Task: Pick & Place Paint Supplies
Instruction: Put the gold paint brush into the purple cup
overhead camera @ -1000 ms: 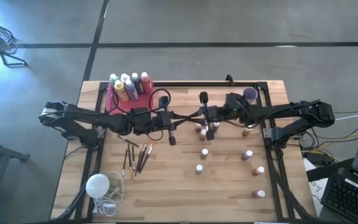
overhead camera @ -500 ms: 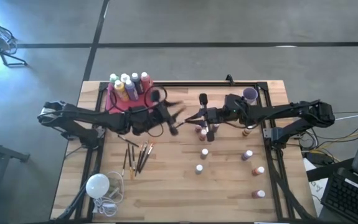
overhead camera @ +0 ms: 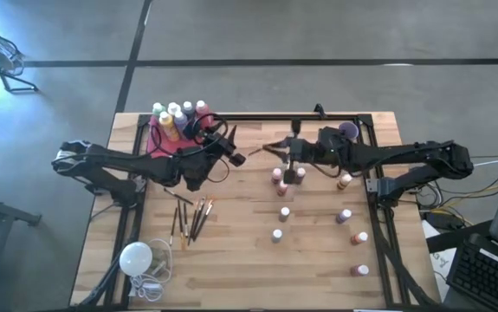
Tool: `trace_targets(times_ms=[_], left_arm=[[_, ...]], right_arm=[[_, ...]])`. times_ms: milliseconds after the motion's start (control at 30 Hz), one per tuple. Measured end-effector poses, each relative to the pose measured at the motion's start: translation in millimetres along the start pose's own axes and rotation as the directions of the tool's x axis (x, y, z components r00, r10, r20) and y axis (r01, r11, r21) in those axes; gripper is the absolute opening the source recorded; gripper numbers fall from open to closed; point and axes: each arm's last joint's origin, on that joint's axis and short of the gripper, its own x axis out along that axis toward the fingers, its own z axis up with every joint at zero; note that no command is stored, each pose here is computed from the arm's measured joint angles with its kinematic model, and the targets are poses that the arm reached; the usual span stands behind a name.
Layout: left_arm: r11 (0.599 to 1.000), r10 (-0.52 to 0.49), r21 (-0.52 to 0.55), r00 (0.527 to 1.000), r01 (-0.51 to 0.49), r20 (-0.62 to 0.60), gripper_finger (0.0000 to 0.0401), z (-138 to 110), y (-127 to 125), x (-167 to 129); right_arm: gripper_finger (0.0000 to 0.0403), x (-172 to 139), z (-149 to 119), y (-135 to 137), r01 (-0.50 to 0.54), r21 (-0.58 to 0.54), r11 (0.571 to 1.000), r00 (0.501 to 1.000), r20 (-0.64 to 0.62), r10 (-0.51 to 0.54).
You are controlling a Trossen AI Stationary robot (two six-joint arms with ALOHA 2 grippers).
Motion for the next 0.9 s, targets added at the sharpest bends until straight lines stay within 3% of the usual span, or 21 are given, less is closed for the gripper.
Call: trace_targets(times_ms=[167, 333, 467, 667, 900], left_arm=[[1.000, -0.002, 0.007, 1.000, 0.002, -0.002, 0.0163, -1, 0, 0], [1.000, -0.003, 0.011, 1.000, 0.004, -0.004, 0.0163, -1, 0, 0], [1.000, -0.004, 0.013, 1.000, 0.004, -0.005, 0.0163, -1, -1, 0], [1.000, -0.004, 0.012, 1.000, 0.004, -0.005, 0.0163, -1, -1, 0], [1.000, -0.004, 0.012, 1.000, 0.004, -0.005, 0.0163, -1, -1, 0]], right_arm=[[0.0013, -11, 9, -22, 0.213, -0.029, 0.977, 0.962, -0.170, -0.214], [0.0013, -27, 10, -53, 0.316, 0.006, 0.949, 0.886, -0.360, -0.293], [0.0013, -41, 9, -80, 0.419, 0.016, 0.908, 0.822, -0.432, -0.372], [0.0013, -72, 8, -117, 0.576, 0.020, 0.817, 0.741, -0.435, -0.512], [0.0013, -122, 1, -143, 0.755, 0.063, 0.652, 0.608, -0.439, -0.662]])
